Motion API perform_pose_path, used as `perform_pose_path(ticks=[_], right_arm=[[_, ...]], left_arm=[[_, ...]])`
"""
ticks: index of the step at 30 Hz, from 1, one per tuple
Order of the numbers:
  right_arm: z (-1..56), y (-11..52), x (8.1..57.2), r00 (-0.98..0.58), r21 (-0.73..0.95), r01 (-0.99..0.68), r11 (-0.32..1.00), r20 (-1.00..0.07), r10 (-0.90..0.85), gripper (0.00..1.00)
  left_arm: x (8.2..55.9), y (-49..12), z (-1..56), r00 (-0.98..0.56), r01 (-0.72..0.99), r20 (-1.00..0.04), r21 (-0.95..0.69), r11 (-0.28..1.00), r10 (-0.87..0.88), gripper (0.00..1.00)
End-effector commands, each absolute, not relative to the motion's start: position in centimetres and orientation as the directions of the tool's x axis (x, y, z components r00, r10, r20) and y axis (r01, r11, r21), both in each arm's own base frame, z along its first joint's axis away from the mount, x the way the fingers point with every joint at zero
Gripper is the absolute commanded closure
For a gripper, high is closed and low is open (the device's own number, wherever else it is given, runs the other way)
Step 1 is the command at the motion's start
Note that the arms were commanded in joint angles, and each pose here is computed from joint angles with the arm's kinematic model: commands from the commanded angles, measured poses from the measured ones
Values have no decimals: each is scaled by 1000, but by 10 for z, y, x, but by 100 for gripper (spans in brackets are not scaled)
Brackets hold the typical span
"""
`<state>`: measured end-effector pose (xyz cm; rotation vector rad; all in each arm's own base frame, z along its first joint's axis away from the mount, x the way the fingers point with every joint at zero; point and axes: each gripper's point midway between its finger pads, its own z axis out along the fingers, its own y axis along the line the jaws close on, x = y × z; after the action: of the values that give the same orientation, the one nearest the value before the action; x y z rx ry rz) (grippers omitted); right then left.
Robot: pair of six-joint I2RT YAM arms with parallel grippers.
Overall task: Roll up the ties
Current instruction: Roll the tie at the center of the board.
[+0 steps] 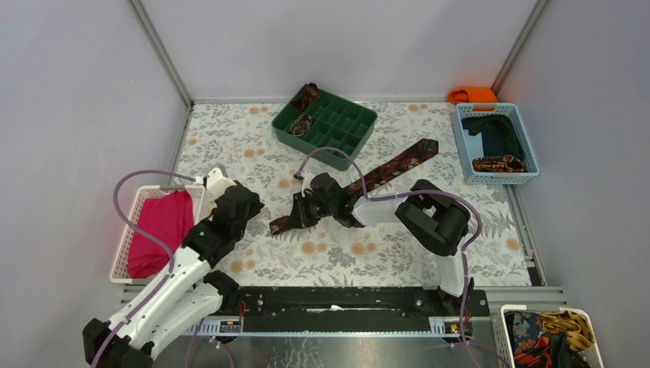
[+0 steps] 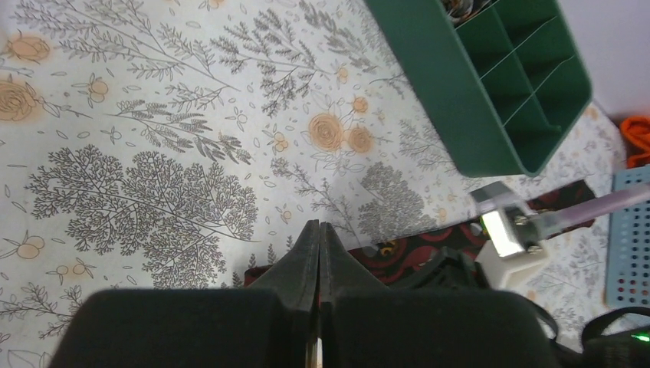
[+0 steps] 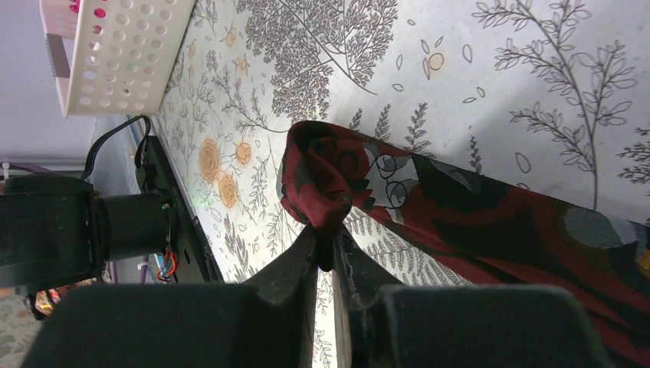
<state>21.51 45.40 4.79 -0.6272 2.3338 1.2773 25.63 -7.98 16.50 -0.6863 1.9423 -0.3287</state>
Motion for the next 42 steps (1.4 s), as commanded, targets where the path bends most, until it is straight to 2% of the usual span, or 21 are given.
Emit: perform_pose_path(ticks=[1,8,14,17,24,27,33,39,42], right_arm=[[61,458,226,-817,690,-558,461,-555,-158,85],[39,452,233,-840,671,-518,531,-516,-166,83],[23,445,244,-844,610,-499,616,-503,-186,75],[21,445,246,-845,599,-497,628,-498,-193,70],[24,445,251,-839,574,-506,644,-502,-211,68],[38,448,250,-831,586,-519,623,-518,-205,59],[60,448,251,-812,584,-540,606,-552,-192,51],[72,429,255,-783,523,-551,651,-593,-187,51],[84,424,249,-770,520,-561,645,-614,-175,55]], left_arm=[[271,-89,157,-310,-300,-726,-537,788,-613,100],[272,-87,122,-343,-338,-734,-486,806,-586,100],[273,-87,97,-370,-356,-732,-457,815,-572,100],[276,-89,89,-381,-357,-733,-445,821,-563,100],[282,-94,76,-425,-350,-710,-443,825,-561,100],[289,-90,78,-434,-356,-700,-444,822,-566,100],[304,-79,74,-481,-378,-649,-452,808,-589,100],[325,-77,67,-546,-360,-603,-459,813,-582,100],[334,-86,62,-591,-326,-575,-471,820,-566,100]])
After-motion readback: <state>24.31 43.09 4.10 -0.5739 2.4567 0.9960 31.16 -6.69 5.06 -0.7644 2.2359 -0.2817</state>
